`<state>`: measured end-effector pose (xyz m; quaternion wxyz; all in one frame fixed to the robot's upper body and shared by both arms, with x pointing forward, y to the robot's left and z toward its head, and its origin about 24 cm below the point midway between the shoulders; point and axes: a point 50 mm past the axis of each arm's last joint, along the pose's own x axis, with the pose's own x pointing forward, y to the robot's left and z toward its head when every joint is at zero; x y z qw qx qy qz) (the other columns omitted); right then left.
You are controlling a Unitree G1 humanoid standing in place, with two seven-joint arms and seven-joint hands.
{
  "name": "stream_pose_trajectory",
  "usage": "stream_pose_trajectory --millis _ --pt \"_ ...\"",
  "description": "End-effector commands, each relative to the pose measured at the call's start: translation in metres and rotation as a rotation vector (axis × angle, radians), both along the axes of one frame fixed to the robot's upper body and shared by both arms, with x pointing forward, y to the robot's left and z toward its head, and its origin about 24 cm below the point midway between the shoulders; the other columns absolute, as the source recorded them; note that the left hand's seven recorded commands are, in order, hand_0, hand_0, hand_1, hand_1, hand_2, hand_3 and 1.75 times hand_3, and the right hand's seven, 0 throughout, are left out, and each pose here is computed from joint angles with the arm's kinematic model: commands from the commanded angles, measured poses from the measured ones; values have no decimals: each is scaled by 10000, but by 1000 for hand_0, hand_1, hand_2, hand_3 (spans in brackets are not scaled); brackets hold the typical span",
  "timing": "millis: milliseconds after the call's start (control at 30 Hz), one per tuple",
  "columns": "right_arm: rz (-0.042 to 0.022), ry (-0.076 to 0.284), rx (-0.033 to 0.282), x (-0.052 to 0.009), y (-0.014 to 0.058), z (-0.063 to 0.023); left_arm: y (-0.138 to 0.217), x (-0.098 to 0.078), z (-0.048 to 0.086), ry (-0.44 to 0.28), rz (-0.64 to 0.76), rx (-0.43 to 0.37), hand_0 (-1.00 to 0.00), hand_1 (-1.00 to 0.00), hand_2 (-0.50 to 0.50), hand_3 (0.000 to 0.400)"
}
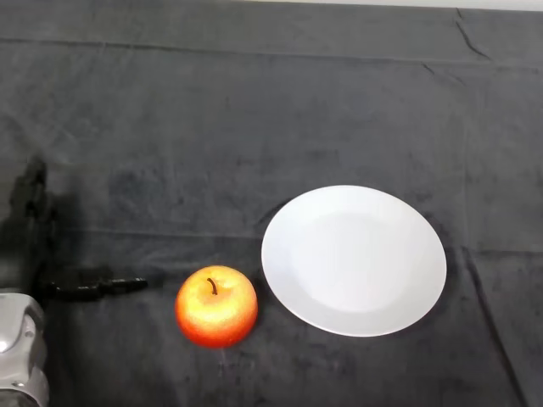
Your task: Move the apple to the plate
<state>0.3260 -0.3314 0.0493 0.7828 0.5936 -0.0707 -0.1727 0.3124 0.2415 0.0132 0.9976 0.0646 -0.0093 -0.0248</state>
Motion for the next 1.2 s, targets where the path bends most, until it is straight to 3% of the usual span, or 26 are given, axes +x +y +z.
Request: stream_pose_trajectory --millis 33,267,633,1200 --pt "-340 -10 -88 -63 -105 9 -70 -199 -252 912 -670 445 0 0 0 0" --pt "-340 -10 -86 -63 -105 9 -224 -244 -311 1121 -2134 1612 0 0 0 0" --pt "-341 -12 -83 -63 -106 9 -404 -370 -427 1344 -3905 2784 0 0 0 0" --pt "-342 -16 -75 -63 -106 10 -744 -514 -562 1665 -6529 3161 0 0 0 0"
